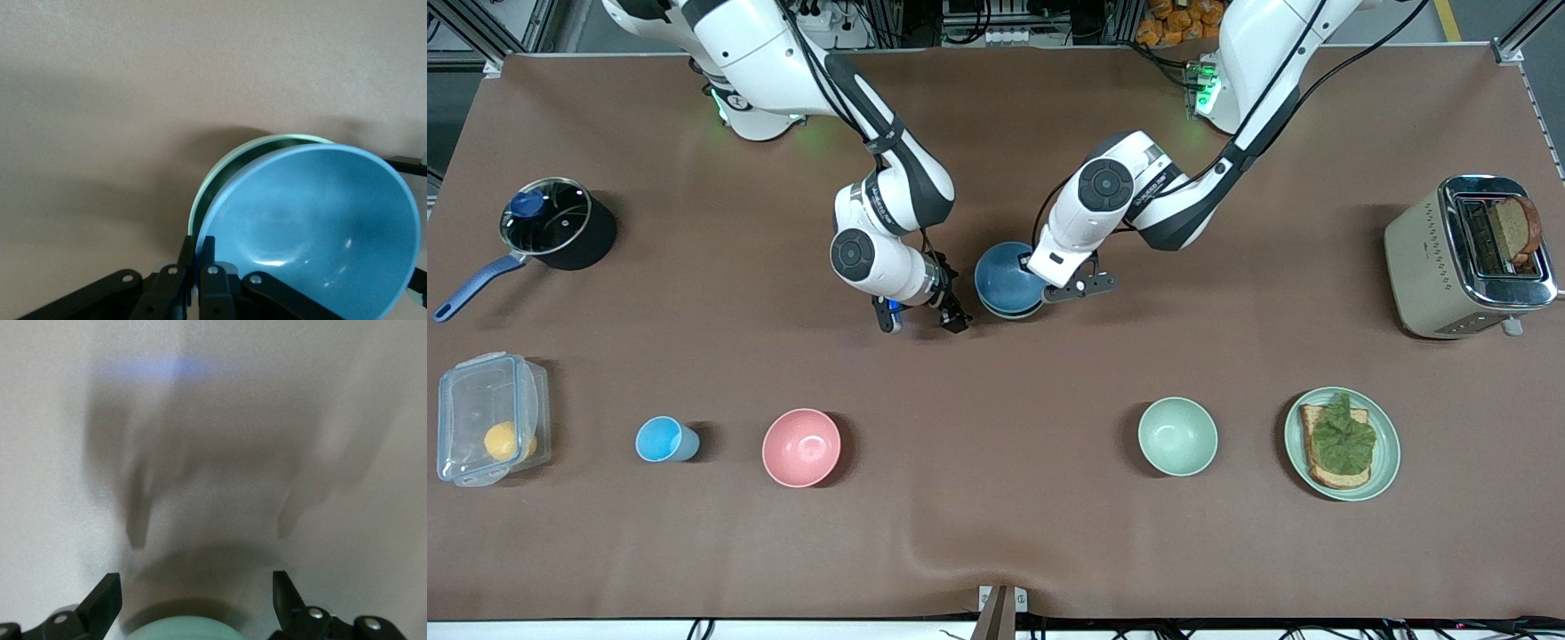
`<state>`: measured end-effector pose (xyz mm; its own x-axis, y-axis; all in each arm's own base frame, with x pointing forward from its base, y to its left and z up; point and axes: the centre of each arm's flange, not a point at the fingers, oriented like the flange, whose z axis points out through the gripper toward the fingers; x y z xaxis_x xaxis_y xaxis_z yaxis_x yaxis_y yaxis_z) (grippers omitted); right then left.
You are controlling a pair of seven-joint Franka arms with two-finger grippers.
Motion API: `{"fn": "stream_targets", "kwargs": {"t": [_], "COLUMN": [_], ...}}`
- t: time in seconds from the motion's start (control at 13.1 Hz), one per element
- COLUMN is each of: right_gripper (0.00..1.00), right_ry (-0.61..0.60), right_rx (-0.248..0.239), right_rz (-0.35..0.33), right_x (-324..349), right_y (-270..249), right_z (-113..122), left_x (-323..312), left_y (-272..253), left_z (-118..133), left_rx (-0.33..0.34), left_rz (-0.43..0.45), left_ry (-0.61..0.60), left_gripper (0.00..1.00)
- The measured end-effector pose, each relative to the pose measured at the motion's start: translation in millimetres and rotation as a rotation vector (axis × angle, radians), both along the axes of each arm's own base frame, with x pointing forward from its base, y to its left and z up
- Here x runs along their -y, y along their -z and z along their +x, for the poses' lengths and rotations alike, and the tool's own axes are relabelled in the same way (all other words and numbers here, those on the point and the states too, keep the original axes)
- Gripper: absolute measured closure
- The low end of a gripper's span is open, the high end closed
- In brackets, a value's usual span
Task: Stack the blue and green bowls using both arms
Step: 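Lower the blue bowl into the green bowl and open the left gripper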
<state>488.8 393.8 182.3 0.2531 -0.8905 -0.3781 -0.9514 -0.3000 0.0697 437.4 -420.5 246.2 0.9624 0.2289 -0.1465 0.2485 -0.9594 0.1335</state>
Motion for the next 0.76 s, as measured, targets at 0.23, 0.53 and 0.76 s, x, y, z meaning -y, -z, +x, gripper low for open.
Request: {"fn": "stream_targets", "kwargs": {"t": [0.23,0.53,0.76], "right_gripper": [0.00,0.00,0.00], "right_ry": [0.000,-0.001,-0.008], "right_rx": [0.000,-0.002,-0.019], "right_rz": [0.000,0.000,-0.001], "right_x": [0,0,0], "right_y": [0,0,-1], "right_z": [0,0,-1], "left_x": [-2,-2,-1], "left_y": [-2,-3,-14], "left_z": [5,7,17], "left_rx": [0.005,0.010,0.028], "left_rz": [-0.002,-0.006,-0.021], "left_ry": [-0.009,-0.011,-0.023], "left_gripper": [0.79,0.68,0.35]}}
